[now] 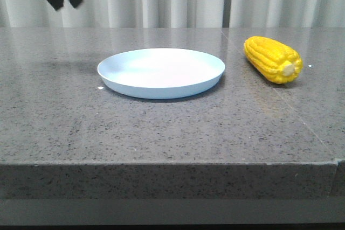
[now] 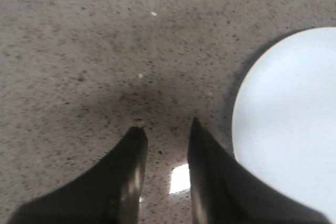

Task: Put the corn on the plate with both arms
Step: 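Lift the left gripper away from the plate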

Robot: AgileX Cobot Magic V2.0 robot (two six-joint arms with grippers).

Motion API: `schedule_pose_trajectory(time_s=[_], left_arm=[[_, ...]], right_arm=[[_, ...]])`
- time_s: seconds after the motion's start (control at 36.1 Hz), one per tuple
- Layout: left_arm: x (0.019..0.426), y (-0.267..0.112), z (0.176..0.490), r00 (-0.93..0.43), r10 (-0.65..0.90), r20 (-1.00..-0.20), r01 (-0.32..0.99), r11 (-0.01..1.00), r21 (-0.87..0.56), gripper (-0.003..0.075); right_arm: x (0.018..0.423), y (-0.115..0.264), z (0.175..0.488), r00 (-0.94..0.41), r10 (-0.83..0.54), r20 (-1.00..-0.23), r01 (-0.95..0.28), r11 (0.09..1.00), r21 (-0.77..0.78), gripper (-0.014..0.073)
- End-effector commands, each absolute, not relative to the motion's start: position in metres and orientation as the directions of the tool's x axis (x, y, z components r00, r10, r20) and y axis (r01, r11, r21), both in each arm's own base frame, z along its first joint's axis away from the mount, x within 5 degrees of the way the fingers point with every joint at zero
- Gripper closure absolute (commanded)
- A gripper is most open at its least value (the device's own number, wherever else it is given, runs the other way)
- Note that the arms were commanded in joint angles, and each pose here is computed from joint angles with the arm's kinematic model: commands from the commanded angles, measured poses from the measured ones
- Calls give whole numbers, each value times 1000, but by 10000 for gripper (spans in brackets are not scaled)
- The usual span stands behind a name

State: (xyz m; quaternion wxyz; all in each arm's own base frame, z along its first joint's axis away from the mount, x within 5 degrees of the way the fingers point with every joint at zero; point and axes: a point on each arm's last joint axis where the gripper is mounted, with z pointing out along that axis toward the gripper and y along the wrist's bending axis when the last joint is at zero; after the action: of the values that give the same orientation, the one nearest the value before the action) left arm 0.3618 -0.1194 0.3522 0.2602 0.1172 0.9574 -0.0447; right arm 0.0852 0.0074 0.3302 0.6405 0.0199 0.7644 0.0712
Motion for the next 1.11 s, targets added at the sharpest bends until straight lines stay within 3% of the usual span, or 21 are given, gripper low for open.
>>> schedule_pose_trajectory(time_s=[0.0,0.06,0.19,0.39,0.5,0.8,1.08], left_arm=[[345,-100,389,-771,147,-620,195,981,-9,684],[338,-90,390,-765,128,-632,174,985,-11,739],[312,-72,389,-717,100,-690,151,989,-13,741],[251,-57,391,-483,74,-873,179,984,-16,741],[213,-47,377,-367,107,-924,192,981,37,741],[104,-22,328,-80,73,-994,211,976,55,741],[51,-9,311,109,27,-994,201,978,49,741]], right_arm=[[86,6,348,-69,118,-991,-60,991,122,-52],[86,6,348,-69,118,-991,-60,991,122,-52],[86,6,348,-69,118,-991,-60,991,122,-52],[86,6,348,-69,118,-991,-60,991,122,-52],[86,6,348,-69,118,-991,-60,991,122,-52],[86,6,348,-69,118,-991,-60,991,122,-52],[86,6,348,-69,118,-991,-60,991,122,-52]])
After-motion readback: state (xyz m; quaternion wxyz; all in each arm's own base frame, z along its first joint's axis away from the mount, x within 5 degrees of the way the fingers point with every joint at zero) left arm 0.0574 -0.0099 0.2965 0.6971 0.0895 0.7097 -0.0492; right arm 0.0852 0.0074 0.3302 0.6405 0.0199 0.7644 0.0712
